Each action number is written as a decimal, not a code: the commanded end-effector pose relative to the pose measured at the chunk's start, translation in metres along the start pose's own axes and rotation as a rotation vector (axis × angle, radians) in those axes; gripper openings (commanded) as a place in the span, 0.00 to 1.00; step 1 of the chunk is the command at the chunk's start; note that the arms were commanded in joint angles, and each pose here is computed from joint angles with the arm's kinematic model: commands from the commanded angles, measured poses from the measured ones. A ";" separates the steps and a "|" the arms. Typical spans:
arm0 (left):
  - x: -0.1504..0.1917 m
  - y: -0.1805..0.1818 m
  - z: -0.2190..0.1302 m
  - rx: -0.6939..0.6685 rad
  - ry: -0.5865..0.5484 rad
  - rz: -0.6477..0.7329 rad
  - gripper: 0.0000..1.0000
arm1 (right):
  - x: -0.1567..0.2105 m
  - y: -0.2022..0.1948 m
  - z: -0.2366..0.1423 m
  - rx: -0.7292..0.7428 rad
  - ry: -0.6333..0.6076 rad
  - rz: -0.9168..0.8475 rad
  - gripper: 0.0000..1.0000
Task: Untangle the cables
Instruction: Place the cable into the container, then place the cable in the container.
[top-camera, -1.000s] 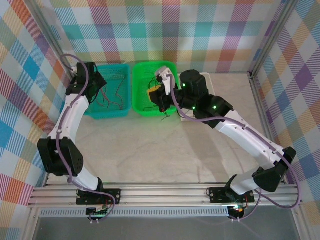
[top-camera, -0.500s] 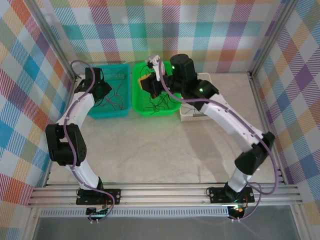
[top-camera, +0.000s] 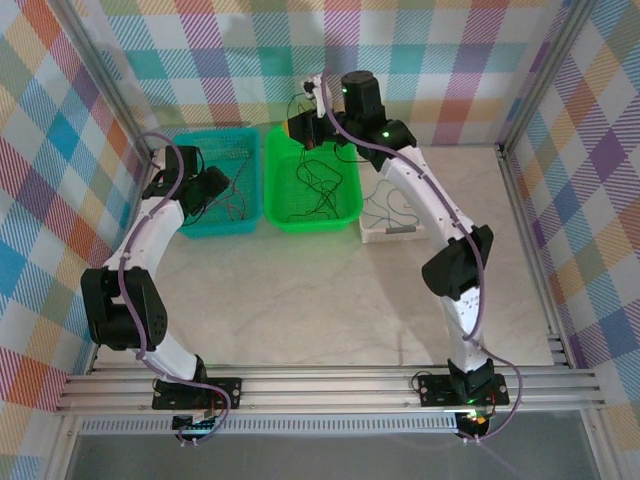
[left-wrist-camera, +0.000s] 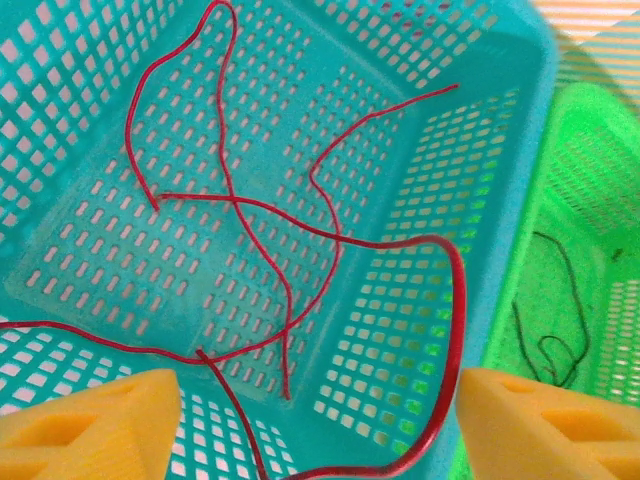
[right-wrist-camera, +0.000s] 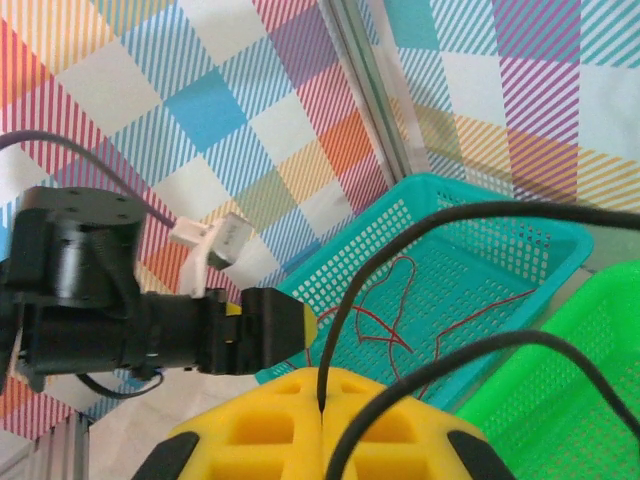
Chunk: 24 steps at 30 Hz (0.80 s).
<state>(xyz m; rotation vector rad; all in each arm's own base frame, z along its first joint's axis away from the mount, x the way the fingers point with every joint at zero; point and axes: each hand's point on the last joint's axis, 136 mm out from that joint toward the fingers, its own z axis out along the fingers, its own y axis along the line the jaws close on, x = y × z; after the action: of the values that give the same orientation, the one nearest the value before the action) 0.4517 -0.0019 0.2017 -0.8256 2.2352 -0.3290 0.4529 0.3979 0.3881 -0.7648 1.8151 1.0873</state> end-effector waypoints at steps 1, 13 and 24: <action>-0.009 -0.006 -0.024 0.030 -0.017 -0.003 0.75 | 0.016 -0.005 0.011 -0.045 0.056 0.071 0.00; -0.014 -0.011 -0.070 0.063 -0.044 -0.034 0.79 | 0.069 -0.059 0.044 0.000 0.162 0.162 0.00; 0.007 -0.006 -0.130 0.125 -0.107 -0.017 0.98 | 0.120 -0.115 0.067 0.078 0.227 0.256 0.00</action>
<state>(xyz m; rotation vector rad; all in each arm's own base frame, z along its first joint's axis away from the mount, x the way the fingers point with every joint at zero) 0.3726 -0.0088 0.3078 -0.7747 2.0384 -0.4443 0.5081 0.4047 0.2226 -0.6714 2.1857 1.1293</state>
